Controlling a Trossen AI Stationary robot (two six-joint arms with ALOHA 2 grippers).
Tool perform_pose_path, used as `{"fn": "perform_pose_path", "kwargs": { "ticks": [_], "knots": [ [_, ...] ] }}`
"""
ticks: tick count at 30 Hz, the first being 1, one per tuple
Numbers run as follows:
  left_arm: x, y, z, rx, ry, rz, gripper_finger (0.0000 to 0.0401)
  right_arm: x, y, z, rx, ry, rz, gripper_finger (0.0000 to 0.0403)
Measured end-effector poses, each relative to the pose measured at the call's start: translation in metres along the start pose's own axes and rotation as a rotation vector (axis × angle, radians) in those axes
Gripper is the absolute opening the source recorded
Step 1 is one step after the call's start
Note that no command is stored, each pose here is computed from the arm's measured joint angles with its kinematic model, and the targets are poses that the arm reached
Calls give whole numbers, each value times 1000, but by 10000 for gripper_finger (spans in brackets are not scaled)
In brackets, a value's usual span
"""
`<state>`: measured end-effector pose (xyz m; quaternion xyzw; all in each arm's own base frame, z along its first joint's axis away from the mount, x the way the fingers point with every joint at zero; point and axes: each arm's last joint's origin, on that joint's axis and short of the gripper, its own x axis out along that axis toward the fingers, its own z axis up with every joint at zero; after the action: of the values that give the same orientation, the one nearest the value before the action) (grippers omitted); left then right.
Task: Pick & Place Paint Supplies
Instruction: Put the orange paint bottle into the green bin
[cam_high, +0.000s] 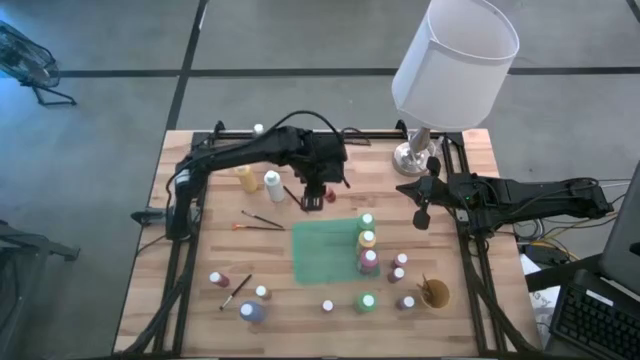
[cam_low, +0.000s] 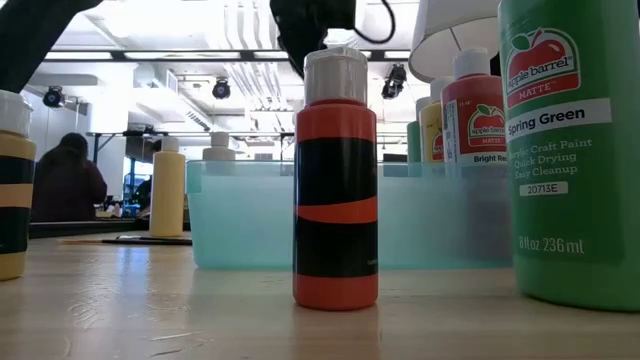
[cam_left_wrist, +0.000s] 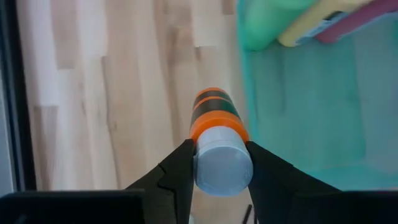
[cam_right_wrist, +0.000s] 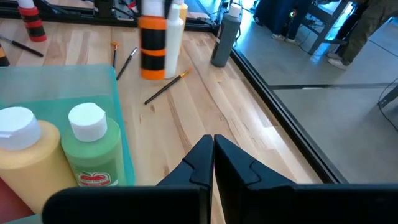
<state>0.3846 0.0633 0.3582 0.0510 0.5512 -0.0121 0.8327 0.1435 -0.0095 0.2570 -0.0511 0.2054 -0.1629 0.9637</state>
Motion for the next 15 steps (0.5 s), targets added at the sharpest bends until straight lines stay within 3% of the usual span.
{"fn": "perform_pose_path", "kwargs": {
  "ticks": [15],
  "knots": [
    [10,-64,21,53,-85,-167,123,0,0,-1,-3,3,0,8]
  ]
}}
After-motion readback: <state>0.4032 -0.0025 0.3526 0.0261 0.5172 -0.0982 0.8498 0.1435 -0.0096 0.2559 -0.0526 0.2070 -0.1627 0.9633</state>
